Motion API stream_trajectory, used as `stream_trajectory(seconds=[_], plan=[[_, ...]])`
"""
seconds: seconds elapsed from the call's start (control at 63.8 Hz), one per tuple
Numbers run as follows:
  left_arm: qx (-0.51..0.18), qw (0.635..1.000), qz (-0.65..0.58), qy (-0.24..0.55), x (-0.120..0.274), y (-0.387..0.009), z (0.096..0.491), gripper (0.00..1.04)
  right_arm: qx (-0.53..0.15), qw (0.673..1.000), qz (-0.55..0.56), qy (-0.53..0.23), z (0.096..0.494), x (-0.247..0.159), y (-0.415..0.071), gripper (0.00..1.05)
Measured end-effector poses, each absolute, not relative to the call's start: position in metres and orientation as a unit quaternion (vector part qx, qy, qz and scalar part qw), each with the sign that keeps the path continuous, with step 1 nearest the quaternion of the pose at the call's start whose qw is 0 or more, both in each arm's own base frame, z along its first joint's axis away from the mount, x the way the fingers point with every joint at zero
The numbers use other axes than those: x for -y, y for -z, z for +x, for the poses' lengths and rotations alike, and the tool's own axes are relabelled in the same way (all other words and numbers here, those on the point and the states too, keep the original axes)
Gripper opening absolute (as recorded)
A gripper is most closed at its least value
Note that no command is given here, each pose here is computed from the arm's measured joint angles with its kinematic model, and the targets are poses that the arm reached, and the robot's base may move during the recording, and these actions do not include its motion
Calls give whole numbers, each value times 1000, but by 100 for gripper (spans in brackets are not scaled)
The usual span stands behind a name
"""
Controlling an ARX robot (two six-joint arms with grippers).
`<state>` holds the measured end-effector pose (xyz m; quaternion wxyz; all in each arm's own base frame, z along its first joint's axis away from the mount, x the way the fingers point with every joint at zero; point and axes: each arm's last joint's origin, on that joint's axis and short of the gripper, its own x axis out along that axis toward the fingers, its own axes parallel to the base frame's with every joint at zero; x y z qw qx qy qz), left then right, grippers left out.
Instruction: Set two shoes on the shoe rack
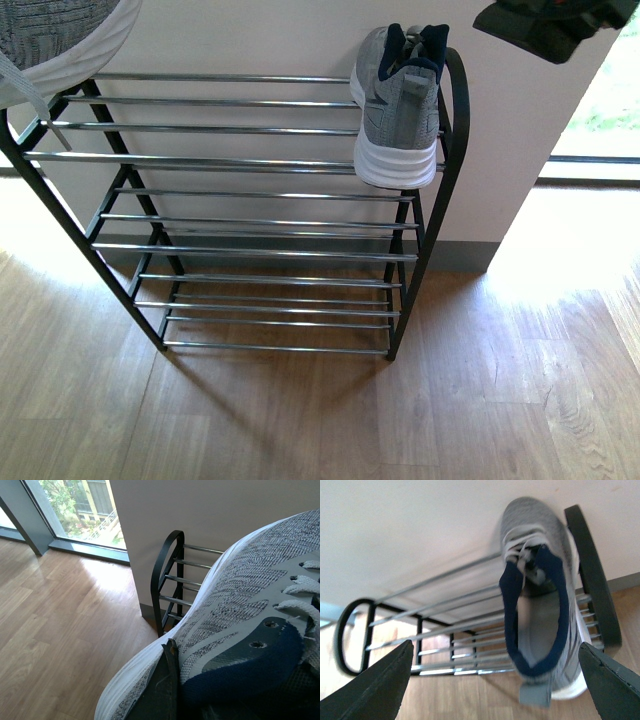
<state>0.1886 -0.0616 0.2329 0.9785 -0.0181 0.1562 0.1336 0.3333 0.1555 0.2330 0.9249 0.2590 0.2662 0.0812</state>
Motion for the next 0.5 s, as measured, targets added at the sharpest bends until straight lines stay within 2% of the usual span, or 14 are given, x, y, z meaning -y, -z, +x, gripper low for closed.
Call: stream_trajectory(seconds=[0.063,0.173,0.314,0.502], plan=[[-156,978,-18,-134,62,-233,189,2,-273,922,247,-118,312,-133,-234,96],[-156,978,-18,-134,62,-233,189,2,-260,922,235,-162,300,-101,-235,96],[-156,979,-18,-133,62,-233,189,2,-266,915,226,-202,272,-65,-229,96],[-156,978,-18,-134,62,-233,189,2,-229,921,206,-238,236,-15,-233,96]])
